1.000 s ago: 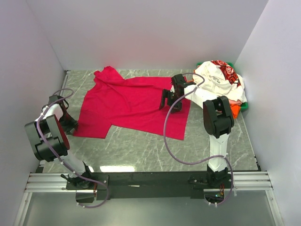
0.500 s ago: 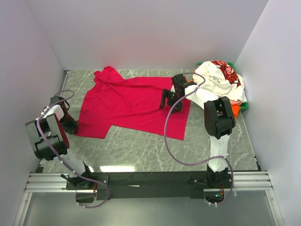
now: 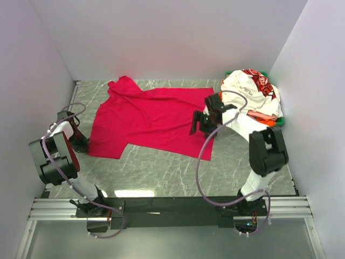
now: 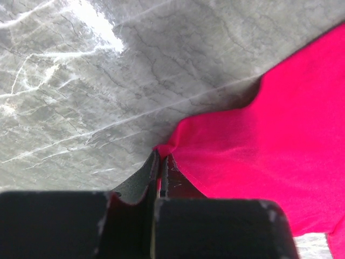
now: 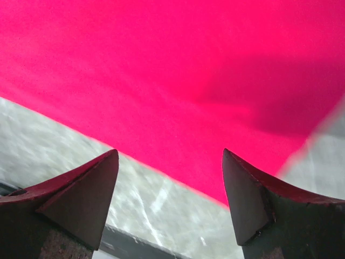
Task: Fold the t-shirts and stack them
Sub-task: Fold the tshirt
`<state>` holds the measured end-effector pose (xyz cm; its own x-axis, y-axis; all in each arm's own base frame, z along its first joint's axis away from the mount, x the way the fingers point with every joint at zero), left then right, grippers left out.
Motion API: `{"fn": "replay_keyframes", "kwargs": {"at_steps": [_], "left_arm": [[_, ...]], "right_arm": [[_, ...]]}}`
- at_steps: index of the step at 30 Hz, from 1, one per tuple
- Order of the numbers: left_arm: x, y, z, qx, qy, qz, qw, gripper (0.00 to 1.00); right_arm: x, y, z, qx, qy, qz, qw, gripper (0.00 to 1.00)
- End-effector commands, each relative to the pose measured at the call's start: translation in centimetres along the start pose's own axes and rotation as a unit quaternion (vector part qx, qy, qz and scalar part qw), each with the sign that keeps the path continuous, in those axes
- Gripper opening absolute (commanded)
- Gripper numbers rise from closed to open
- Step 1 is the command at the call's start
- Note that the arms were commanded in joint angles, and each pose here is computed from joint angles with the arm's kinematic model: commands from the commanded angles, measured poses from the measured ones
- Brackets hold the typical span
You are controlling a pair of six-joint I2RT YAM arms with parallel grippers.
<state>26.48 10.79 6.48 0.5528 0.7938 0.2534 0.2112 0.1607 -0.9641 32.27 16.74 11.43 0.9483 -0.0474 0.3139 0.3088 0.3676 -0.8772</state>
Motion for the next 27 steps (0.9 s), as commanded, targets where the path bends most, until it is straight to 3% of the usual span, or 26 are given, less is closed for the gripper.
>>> {"fn": "replay_keyframes", "kwargs": {"at_steps": [1, 12, 24, 27], "left_arm": [[-0.3, -0.5, 0.0, -0.023, 0.016, -0.009, 1.000, 0.01], [-0.6, -3.5, -0.9, -0.099, 0.027, -0.048, 0.994, 0.01], [-0.3, -5.9, -1.5, -0.133, 0.025, -0.077, 0.988, 0.01], [-0.2, -6.4, -1.6, -0.137, 0.025, -0.081, 0.987, 0.01]], "right_arm": [[-2.4, -1.8, -1.5, -0.032, 0.005, -0.013, 0.999, 0.84], [-9.3, -2.1, -4.9, -0.080, 0.035, 0.008, 0.996, 0.83], [-10.2, -0.1, -5.9, -0.083, 0.033, 0.009, 0.996, 0.73], [-9.9, 0.2, -6.0, -0.088, 0.031, 0.013, 0.996, 0.65]]}}
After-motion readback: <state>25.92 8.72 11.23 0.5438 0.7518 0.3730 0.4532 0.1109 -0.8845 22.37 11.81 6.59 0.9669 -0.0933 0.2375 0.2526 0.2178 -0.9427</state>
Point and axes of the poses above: each gripper's point midway between its finger pads, its own y axis out along the fingers, its own z axis along the line the jaws close on, x = y × z, the point moved 5 cm from there along -y, back along the fingers, and after that the axes turned 6 degrees about -y, right-handed, at the moved point
